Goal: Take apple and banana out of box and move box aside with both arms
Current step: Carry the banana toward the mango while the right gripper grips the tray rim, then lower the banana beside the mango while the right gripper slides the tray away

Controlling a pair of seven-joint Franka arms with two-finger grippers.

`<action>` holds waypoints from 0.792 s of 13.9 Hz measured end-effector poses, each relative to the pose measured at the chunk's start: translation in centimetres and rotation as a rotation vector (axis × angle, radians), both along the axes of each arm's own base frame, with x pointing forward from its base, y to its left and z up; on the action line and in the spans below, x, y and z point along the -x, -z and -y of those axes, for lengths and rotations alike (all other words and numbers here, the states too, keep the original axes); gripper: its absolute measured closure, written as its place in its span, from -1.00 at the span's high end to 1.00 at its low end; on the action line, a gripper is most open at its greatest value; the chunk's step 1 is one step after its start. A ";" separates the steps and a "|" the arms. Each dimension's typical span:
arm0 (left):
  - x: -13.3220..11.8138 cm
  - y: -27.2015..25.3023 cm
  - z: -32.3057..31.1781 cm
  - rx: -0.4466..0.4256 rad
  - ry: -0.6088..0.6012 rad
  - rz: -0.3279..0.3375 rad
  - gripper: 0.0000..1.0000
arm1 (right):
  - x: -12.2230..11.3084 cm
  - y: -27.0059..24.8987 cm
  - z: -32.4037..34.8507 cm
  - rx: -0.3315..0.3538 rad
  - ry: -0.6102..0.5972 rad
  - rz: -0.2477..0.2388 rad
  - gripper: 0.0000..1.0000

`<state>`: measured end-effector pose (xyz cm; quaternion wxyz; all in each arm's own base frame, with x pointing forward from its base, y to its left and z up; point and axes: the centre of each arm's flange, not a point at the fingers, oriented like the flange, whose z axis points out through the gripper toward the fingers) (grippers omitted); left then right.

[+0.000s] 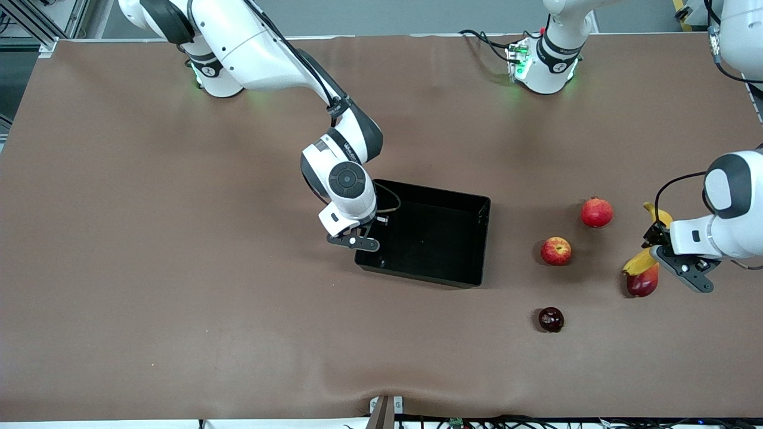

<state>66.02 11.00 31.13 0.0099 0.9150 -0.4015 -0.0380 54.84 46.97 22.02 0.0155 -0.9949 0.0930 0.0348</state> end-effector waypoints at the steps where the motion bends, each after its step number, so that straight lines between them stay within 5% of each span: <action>1: -0.4 0.8 0.2 0.005 0.011 0.020 -0.20 | 0.0 0.0 0.0 -0.001 0.000 0.001 -0.82; 2: -0.8 1.4 0.8 0.010 0.021 0.040 -0.20 | 0.0 -0.1 -0.1 -0.003 0.000 0.003 -0.95; 11: -3.2 7.6 6.1 0.047 0.080 0.102 -0.20 | -1.4 -5.3 0.2 -0.030 0.011 0.049 -0.94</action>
